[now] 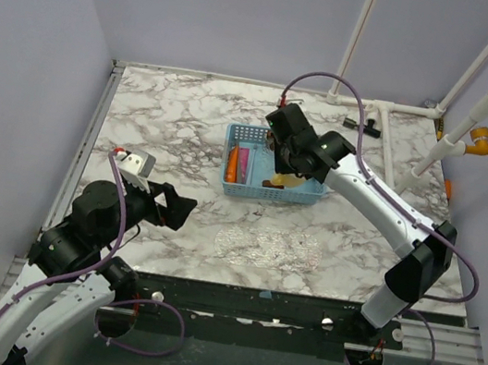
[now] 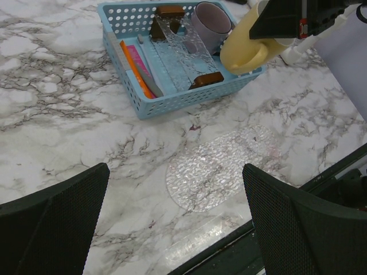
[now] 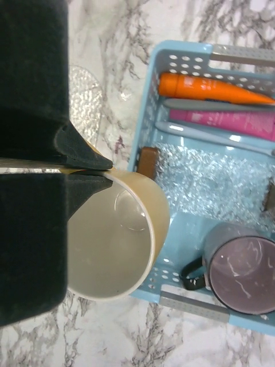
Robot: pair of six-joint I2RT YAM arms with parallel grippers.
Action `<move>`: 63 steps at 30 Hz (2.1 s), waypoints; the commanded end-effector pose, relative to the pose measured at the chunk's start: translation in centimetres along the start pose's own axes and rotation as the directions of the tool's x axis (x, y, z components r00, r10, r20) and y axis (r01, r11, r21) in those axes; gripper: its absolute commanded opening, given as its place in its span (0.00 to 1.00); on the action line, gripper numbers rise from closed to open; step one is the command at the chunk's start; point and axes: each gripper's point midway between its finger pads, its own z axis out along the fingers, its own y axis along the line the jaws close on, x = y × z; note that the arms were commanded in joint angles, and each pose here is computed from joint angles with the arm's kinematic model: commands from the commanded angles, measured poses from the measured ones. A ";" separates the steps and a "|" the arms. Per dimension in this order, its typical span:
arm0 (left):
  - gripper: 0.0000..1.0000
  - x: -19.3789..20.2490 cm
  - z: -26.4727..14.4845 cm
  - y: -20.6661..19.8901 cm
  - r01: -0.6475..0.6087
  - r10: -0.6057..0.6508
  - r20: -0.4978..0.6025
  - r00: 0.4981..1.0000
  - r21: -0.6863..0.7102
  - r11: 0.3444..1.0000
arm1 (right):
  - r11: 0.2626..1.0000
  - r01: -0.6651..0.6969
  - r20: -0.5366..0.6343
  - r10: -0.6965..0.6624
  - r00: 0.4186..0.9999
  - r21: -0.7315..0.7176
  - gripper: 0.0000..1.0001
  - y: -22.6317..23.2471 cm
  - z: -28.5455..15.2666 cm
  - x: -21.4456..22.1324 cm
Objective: Prepare toiletry sets of a toothbrush and toothpaste on the tray
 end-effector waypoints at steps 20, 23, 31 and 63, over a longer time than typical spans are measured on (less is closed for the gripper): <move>0.99 -0.3 -0.8 1.2 0.016 -0.014 0.038 0.999 -0.063 0.998 | 0.996 0.010 0.019 -0.009 1.000 -0.091 0.01 10.2 -5.7 6.0; 0.99 -0.5 -1.0 1.5 0.021 -0.017 0.048 0.999 -0.079 0.997 | 0.994 0.009 0.009 -0.008 1.000 -0.107 0.01 11.4 -5.5 6.9; 0.99 -0.8 -1.5 1.7 0.030 -0.023 0.070 0.997 -0.091 0.995 | 0.993 0.017 -0.036 -0.021 0.999 -0.121 0.01 14.0 -4.2 9.3; 0.99 -2.1 -3.6 3.3 0.072 -0.043 0.178 0.983 -0.165 0.984 | 0.988 0.046 -0.162 -0.071 0.984 -0.151 0.01 19.2 -1.3 15.5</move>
